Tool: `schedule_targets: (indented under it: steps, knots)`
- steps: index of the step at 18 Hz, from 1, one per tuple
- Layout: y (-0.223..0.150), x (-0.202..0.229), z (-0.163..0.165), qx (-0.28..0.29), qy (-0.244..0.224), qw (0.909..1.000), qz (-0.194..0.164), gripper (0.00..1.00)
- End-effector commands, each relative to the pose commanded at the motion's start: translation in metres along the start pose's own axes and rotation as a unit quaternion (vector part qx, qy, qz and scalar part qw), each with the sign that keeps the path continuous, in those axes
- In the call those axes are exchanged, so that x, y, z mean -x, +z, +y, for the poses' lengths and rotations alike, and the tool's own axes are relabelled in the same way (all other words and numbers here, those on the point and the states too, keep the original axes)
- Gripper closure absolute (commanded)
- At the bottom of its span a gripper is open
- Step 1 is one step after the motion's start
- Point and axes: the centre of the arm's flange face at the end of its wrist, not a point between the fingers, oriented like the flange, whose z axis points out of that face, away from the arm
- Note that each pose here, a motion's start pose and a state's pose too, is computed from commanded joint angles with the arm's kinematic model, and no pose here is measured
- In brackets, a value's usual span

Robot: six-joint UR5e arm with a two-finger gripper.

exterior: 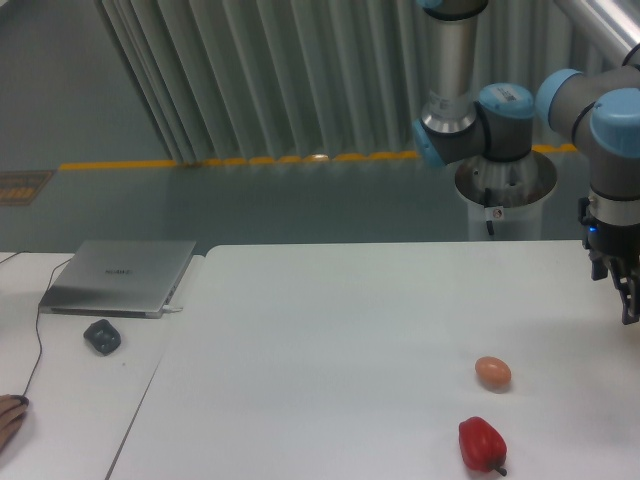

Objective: Place the green pepper on the table
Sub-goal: 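Move the open gripper away from the table edge, out of view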

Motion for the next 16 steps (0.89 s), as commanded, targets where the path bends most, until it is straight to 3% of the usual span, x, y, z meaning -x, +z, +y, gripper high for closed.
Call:
schedule_targets:
  steps: [16]
  knots:
    - [0.010, -0.001, -0.007, -0.004, 0.008, 0.9999, 0.009, 0.00]
